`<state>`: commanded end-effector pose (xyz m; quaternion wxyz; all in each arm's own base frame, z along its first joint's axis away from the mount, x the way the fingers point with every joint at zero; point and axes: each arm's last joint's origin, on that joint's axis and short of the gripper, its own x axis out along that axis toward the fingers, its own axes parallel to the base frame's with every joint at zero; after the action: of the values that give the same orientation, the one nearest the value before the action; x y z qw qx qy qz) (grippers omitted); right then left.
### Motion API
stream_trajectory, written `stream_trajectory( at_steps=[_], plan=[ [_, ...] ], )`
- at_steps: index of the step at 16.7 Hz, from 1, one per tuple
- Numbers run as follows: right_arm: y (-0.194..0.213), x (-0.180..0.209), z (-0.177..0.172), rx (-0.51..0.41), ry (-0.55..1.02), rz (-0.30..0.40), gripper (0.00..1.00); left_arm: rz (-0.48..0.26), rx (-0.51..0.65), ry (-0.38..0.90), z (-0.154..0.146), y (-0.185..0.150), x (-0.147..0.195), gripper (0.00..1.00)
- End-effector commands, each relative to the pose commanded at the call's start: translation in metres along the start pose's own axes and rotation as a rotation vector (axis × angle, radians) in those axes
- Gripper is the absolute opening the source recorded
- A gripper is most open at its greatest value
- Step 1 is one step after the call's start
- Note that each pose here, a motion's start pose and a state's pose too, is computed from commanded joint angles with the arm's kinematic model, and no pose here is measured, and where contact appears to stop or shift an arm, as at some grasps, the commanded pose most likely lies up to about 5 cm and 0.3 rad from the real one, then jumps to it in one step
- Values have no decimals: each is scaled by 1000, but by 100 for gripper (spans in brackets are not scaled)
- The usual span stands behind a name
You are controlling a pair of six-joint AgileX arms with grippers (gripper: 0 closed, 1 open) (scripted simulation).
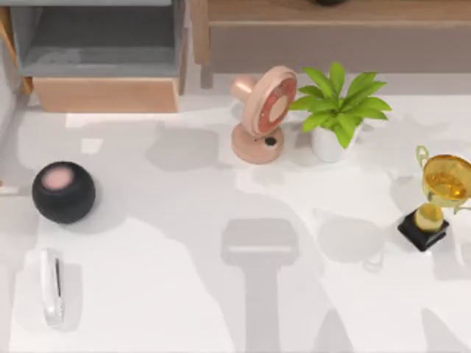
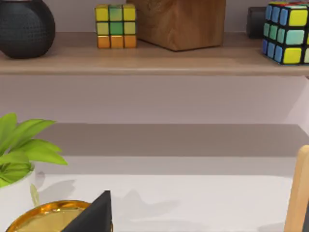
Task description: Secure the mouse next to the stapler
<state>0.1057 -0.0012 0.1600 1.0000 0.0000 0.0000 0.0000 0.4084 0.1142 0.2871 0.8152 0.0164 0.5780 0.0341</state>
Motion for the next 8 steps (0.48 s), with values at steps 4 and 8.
stream_trajectory(
  at_steps=[4, 8],
  plan=[
    [0, 0, 0, 0, 0, 0, 100, -77, -31, 81, -40, -72, -11, 0],
    [0, 0, 0, 0, 0, 0, 100, -122, -9, 179, -91, -157, 4, 0]
  ],
)
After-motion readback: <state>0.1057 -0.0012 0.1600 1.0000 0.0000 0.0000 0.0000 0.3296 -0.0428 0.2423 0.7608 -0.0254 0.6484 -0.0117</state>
